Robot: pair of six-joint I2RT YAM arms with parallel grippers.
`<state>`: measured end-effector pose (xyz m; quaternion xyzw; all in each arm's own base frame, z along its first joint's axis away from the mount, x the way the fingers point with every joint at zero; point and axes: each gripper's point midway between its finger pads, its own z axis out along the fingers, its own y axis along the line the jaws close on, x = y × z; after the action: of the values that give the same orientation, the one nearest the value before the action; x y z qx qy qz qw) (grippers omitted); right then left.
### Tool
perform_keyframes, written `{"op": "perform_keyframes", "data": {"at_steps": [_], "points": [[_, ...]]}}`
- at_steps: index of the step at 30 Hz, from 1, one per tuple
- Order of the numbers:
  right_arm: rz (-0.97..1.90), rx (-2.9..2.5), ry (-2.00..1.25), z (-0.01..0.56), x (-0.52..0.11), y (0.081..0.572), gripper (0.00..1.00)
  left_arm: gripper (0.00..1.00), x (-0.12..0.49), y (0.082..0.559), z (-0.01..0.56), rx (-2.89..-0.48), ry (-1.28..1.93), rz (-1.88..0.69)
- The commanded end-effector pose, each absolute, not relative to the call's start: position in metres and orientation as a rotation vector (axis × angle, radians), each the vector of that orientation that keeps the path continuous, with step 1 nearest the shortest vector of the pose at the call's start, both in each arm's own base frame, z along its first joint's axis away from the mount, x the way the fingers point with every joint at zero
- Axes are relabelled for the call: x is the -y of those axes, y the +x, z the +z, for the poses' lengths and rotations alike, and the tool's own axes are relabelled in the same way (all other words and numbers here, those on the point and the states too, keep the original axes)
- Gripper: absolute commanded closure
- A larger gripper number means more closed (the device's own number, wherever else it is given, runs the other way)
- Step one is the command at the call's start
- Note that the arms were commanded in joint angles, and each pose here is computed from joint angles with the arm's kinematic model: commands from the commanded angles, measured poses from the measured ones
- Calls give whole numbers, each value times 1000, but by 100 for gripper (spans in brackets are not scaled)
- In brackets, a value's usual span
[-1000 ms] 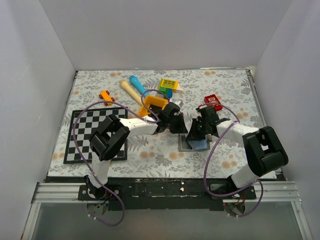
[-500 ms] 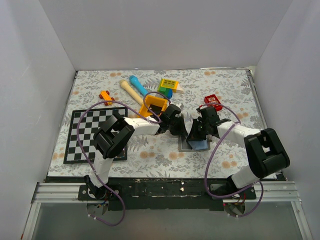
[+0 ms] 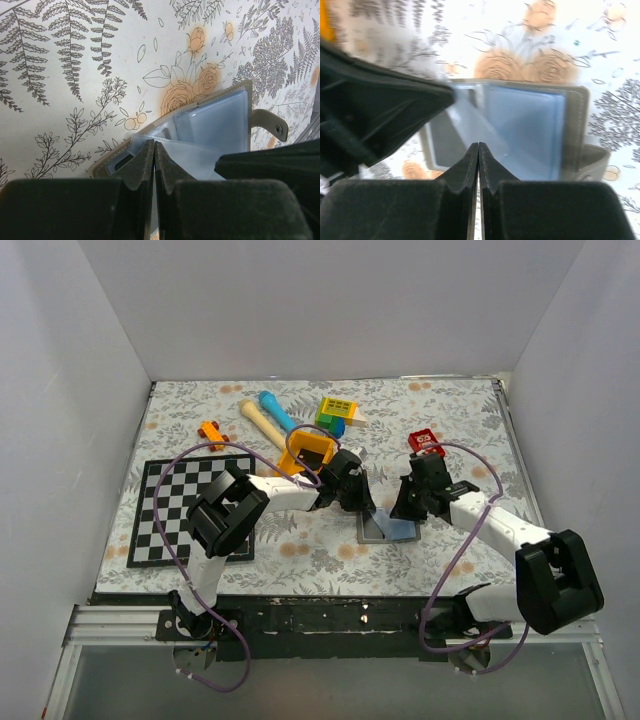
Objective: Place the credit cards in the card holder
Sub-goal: Turn over the card slot in the card holder.
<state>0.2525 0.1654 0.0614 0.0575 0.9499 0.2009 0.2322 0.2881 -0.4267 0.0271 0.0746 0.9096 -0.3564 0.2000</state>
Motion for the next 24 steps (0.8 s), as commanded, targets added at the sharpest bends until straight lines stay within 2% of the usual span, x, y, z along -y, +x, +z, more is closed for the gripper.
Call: {"op": "perform_keyframes", "data": {"at_steps": [1, 8, 17, 20, 24], "points": [[359, -2673, 232, 45, -143, 251, 92, 100, 421, 281, 27, -2557, 214, -982], [226, -2689, 288, 36, -128, 252, 93, 100, 421, 281, 32, -2550, 216, -988], [190, -2691, 299, 36, -122, 250, 94, 100, 424, 282, 32, -2551, 219, -997], [235, -2694, 282, 35, -128, 250, 94, 100, 423, 282, 32, -2551, 223, -995], [451, -2675, 162, 41, -156, 251, 94, 100, 423, 282, 34, -2547, 225, -996]]}}
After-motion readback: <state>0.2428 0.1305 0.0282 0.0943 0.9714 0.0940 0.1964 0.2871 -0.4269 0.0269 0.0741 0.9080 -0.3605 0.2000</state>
